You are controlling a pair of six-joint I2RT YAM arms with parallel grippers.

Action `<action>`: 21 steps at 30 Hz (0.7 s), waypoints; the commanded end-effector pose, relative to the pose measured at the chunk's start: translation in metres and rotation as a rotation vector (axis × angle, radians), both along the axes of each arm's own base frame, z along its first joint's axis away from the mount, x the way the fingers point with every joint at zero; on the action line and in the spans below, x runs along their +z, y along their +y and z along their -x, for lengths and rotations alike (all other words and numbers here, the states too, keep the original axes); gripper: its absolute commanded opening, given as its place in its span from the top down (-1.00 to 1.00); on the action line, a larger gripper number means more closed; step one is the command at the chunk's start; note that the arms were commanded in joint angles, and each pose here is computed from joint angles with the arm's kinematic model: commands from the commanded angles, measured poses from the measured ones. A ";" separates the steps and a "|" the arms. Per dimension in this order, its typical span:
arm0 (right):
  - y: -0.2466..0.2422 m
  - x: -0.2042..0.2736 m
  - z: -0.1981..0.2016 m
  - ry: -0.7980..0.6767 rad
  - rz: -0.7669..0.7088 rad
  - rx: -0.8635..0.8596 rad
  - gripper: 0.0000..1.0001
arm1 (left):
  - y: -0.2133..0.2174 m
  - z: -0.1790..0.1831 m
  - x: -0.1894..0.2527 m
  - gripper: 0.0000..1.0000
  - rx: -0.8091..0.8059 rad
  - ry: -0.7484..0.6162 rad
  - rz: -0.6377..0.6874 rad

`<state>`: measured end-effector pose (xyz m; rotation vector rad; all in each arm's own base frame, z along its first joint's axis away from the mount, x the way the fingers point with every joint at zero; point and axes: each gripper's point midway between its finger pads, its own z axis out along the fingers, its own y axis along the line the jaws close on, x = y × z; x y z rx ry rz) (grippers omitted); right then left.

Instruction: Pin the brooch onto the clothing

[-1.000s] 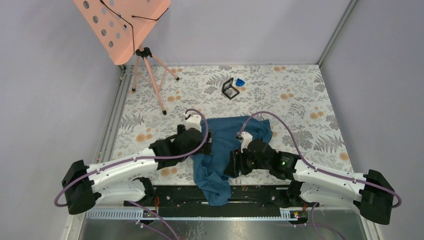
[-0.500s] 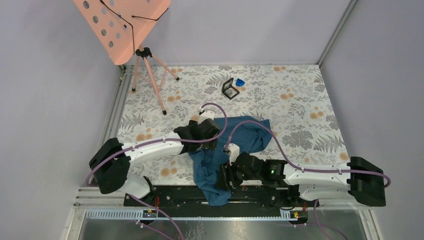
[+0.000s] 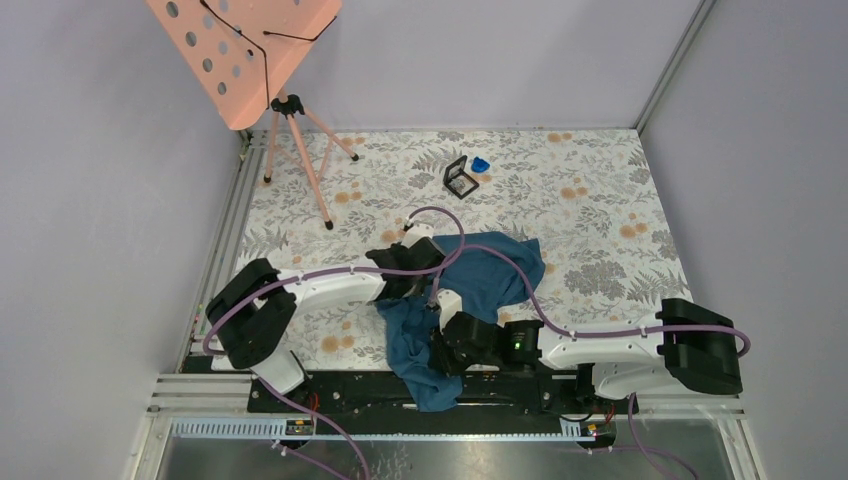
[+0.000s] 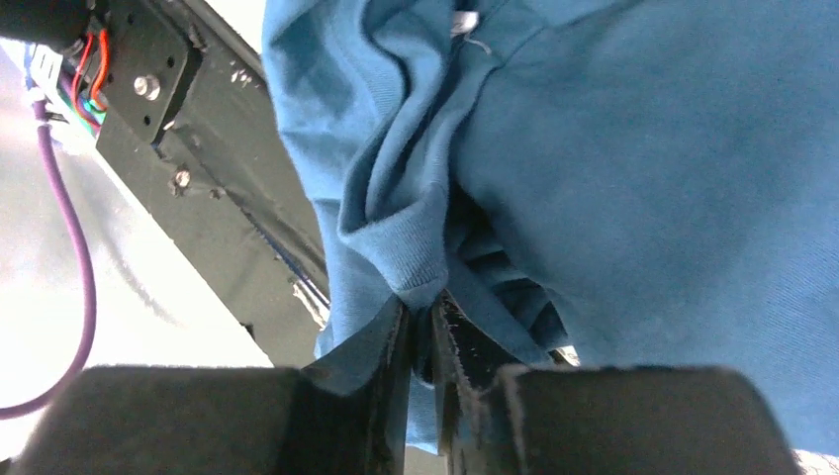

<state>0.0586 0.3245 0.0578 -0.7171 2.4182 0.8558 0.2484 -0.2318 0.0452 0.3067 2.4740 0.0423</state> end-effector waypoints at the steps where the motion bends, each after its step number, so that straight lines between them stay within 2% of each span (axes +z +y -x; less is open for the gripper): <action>1: -0.010 0.009 -0.020 -0.080 0.033 -0.111 0.84 | 0.003 -0.023 0.005 0.20 0.051 -0.067 0.015; 3: -0.022 0.013 -0.026 -0.104 0.039 -0.161 1.00 | 0.003 -0.027 0.005 0.39 0.063 -0.081 0.032; 5: -0.036 0.018 -0.031 -0.131 0.050 -0.195 1.00 | 0.004 -0.034 0.009 0.57 0.078 -0.107 0.042; 8: -0.057 0.031 -0.041 -0.188 0.068 -0.244 1.00 | 0.005 -0.042 0.022 0.94 0.100 -0.149 0.059; 9: -0.065 0.037 -0.046 -0.216 0.083 -0.265 1.00 | 0.006 -0.046 0.033 1.00 0.113 -0.178 0.079; 12: -0.092 0.072 -0.069 -0.357 0.135 -0.346 1.00 | 0.011 -0.050 0.072 1.00 0.151 -0.272 0.154; 16: -0.125 0.135 -0.107 -0.584 0.208 -0.442 1.00 | 0.028 -0.052 0.155 1.00 0.212 -0.440 0.362; 18: -0.143 0.165 -0.127 -0.653 0.241 -0.500 1.00 | 0.042 -0.048 0.201 1.00 0.232 -0.536 0.472; 21: -0.160 0.214 -0.153 -0.711 0.201 -0.569 1.00 | 0.066 -0.038 0.270 1.00 0.221 -0.677 0.599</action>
